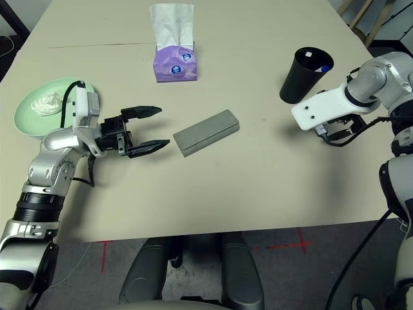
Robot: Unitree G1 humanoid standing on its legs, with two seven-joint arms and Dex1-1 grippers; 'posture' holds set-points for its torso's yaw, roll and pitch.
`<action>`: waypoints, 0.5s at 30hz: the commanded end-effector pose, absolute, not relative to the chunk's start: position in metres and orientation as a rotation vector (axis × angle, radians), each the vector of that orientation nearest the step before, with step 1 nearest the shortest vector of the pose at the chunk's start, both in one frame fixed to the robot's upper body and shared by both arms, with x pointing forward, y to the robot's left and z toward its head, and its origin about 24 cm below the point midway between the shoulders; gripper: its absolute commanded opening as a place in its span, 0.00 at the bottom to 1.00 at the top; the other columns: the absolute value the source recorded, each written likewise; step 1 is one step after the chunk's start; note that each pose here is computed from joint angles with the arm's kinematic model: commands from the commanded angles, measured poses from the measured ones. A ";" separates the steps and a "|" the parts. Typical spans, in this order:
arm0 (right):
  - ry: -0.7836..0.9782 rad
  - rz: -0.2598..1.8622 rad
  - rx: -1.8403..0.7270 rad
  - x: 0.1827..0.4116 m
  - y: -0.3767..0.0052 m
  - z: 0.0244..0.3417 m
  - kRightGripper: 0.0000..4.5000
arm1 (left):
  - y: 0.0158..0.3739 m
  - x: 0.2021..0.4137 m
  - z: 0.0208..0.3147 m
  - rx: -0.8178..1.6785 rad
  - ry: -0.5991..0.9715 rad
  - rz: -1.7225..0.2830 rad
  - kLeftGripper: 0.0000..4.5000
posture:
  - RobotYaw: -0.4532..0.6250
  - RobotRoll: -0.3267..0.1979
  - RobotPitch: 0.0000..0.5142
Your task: Organize and tidy the items on the table.
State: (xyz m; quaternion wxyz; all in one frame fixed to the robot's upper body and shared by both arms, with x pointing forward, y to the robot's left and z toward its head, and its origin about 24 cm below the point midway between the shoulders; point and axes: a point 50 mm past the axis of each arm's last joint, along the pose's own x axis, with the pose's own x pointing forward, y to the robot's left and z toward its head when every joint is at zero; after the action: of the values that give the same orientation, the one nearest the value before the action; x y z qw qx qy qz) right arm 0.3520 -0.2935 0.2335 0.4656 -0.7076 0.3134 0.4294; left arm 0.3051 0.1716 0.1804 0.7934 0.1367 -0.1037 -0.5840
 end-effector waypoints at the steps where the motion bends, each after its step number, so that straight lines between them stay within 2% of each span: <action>1: 0.786 1.041 -1.754 0.352 -0.296 0.232 1.00 | 0.169 0.302 0.180 0.305 -0.232 -1.280 1.00 | 0.48 0.62 0.59; 8: 0.788 1.020 -1.760 0.356 -0.295 0.228 1.00 | 0.173 0.301 0.178 0.316 -0.221 -1.245 1.00 | 0.50 0.62 0.59; 15: 0.835 1.062 -1.591 0.354 -0.295 0.221 1.00 | 0.177 0.298 0.178 0.322 -0.209 -1.221 1.00 | 0.51 0.62 0.60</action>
State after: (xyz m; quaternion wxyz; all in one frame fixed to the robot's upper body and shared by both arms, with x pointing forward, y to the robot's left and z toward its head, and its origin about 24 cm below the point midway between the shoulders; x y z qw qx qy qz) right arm 0.3574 -0.2896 0.2247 0.4880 -0.6803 0.3327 0.4340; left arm 0.3017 0.1754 0.1798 0.8016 0.1464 -0.1021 -0.5706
